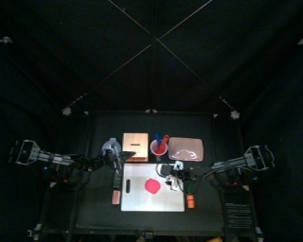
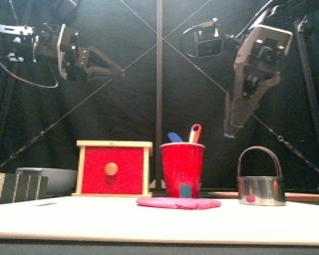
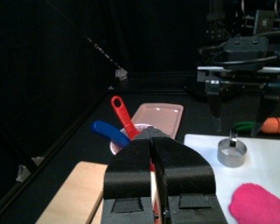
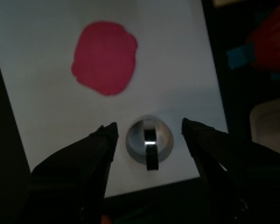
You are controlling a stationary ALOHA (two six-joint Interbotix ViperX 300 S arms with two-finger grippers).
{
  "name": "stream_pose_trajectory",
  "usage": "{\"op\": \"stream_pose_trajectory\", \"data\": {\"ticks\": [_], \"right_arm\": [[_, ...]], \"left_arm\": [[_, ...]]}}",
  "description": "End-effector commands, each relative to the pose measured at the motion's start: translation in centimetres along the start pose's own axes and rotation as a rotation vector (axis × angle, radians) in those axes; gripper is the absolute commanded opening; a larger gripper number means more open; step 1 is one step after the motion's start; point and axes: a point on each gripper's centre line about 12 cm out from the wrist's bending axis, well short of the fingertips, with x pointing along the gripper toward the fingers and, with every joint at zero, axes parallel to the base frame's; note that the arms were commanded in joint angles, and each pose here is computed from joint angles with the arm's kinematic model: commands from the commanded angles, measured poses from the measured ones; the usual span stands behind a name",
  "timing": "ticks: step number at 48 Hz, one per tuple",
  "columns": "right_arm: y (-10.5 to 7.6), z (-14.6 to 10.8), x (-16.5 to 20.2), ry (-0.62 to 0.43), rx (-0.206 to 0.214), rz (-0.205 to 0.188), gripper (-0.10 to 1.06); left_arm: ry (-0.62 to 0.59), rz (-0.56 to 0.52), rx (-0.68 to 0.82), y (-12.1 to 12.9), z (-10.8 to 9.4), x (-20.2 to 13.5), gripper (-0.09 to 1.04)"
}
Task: Get the cutter from the drawer then cut the dough then place the extra dough in the bowl
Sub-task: Cut the dough
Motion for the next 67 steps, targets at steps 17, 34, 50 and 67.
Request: {"op": "stream_pose_trajectory", "data": {"ticks": [17,34,50,67], "right_arm": [[-0.3,-0.4,1.5,0.006,-0.043,-0.024,0.87],[-0.2,0.1,2.3,0.019,-0.061,-0.036,0.58],[2.3,4.5,0.9,-0.065,-0.07,-0.001,0.47],[4.5,8.3,2.9,-0.073,-0.08,-0.006,0.47]], "left_arm": [[0.016,0.001,-0.016,0.1,-0.8,-0.5,0.26],[0.045,0.012,-0.028,0.3,-1.7,-0.9,0.26],[0.067,0.016,-0.024,0.5,-2.5,-1.2,0.26],[0.138,0.067,-0.061,1.6,-4.6,-2.2,0.26]]}}
